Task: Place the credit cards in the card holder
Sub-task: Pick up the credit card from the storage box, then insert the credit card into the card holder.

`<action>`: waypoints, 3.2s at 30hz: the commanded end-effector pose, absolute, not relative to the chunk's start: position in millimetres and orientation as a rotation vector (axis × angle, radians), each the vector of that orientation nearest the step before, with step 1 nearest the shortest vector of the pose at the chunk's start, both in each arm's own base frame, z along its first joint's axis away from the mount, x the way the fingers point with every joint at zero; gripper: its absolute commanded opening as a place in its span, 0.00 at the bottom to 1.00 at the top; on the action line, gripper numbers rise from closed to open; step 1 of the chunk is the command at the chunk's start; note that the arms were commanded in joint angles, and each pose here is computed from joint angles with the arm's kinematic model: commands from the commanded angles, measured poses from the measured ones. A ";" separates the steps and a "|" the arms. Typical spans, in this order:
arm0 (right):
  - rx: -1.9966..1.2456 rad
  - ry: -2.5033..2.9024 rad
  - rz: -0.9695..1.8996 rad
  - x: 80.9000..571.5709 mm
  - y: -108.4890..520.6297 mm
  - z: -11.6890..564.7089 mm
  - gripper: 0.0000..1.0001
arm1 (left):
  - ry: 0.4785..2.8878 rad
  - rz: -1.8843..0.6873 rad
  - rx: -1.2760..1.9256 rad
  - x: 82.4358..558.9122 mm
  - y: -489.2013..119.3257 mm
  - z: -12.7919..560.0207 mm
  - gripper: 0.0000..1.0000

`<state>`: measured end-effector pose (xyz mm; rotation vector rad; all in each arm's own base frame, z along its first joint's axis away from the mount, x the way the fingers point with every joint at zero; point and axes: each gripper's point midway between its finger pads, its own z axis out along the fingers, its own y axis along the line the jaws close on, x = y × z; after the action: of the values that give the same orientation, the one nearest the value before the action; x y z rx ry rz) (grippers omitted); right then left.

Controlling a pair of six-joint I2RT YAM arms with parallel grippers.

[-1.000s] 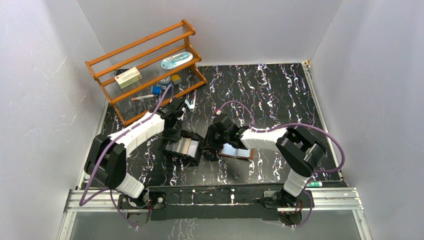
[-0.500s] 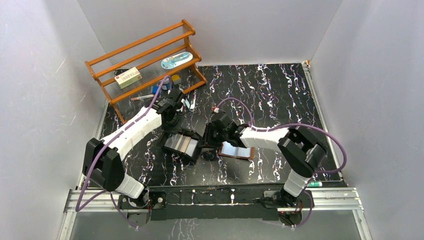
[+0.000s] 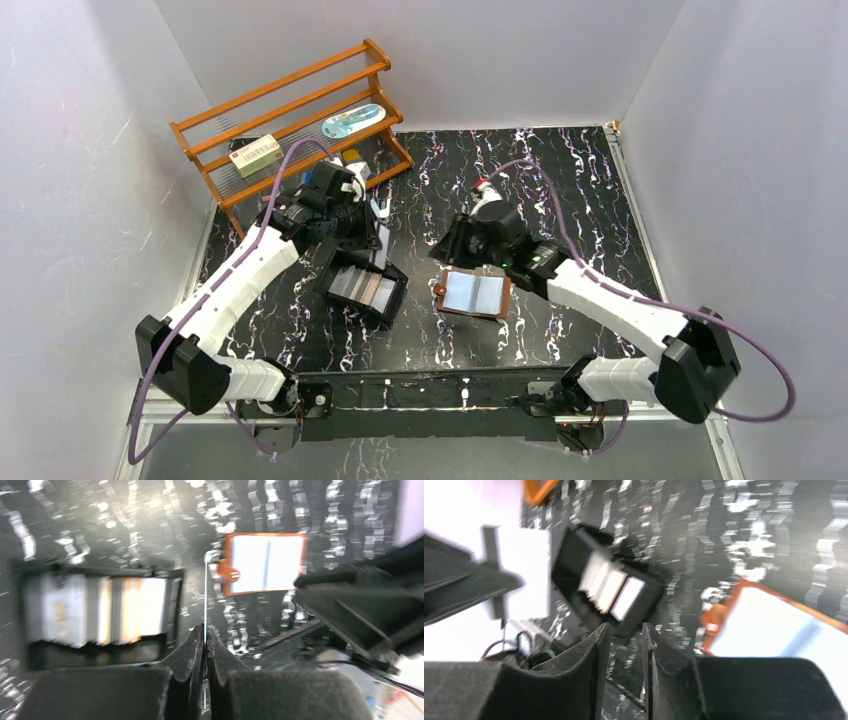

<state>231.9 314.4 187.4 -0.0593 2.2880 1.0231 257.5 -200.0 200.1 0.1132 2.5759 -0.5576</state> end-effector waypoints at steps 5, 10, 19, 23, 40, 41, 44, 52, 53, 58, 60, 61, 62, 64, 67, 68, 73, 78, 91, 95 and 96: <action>0.114 2.432 0.630 244.9 199.1 135.7 0.35 | 2.442 -1.097 0.056 251.9 -265.7 233.8 0.00; 0.125 2.531 0.533 241.7 177.9 106.9 0.34 | 2.456 -1.171 0.009 251.2 -289.5 214.7 0.00; 0.097 2.658 0.426 240.7 166.9 62.8 0.33 | 2.499 -1.127 0.029 258.2 -329.3 167.6 0.00; 0.111 2.715 0.373 233.3 159.2 41.4 0.31 | 2.520 -1.155 0.035 264.7 -349.9 141.5 0.00; 0.145 2.763 0.354 223.2 152.1 17.8 0.29 | 2.576 -1.225 0.128 254.4 -398.9 85.7 0.00; 0.148 2.762 0.354 223.1 151.7 18.0 0.29 | 2.573 -1.230 0.135 253.0 -399.9 83.7 0.00; 0.152 2.760 0.356 223.0 151.8 19.3 0.29 | 2.577 -1.258 0.174 246.0 -405.2 77.1 0.00; 0.174 2.751 0.368 222.2 152.2 22.5 0.30 | 2.635 -1.192 0.153 235.0 -397.6 56.5 0.00; 0.174 2.751 0.366 222.0 151.7 22.6 0.30 | 2.639 -1.189 0.148 234.0 -396.9 55.2 0.00; 0.166 2.754 0.355 222.1 150.7 23.9 0.30 | 2.659 -1.173 0.144 227.1 -393.9 48.8 0.00; 0.172 2.747 0.362 222.4 151.1 25.7 0.30 | 2.678 -1.142 0.130 225.6 -389.3 42.0 0.00; 0.174 2.745 0.363 222.5 151.1 26.5 0.30 | 2.681 -1.127 0.127 225.5 -387.6 39.8 0.00; 0.176 2.742 0.363 222.7 151.1 27.3 0.30 | 2.684 -1.117 0.122 226.1 -385.9 37.5 0.00; 0.175 2.740 0.365 222.8 151.2 27.8 0.30 | 2.683 -1.120 0.128 226.3 -387.1 35.6 0.00; 0.172 2.744 0.377 222.1 152.8 26.8 0.30 | 2.669 -1.153 0.136 226.9 -391.7 37.2 0.00; 0.173 2.746 0.381 221.6 153.2 25.9 0.30 | 2.668 -1.158 0.133 227.4 -392.4 37.1 0.00; 0.179 2.753 0.382 219.6 153.0 21.9 0.30 | 2.669 -1.172 0.135 227.2 -394.7 39.9 0.00; 0.181 2.760 0.385 218.5 153.5 19.1 0.30 | 2.641 -1.190 0.133 228.8 -396.6 62.1 0.00; 0.175 2.756 0.388 220.5 154.5 22.1 0.30 | 2.623 -1.198 0.190 233.8 -403.6 70.7 0.00; 0.173 2.758 0.393 220.2 155.1 21.7 0.30 | 2.676 -1.171 0.212 230.5 -402.5 44.1 0.00; 0.175 2.756 0.394 220.6 155.2 21.7 0.30 | 2.686 -1.159 0.212 229.9 -401.1 40.4 0.00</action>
<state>223.8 156.5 24.3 0.1689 2.7467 0.3922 231.1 -396.1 43.9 0.1597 2.6831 -1.1499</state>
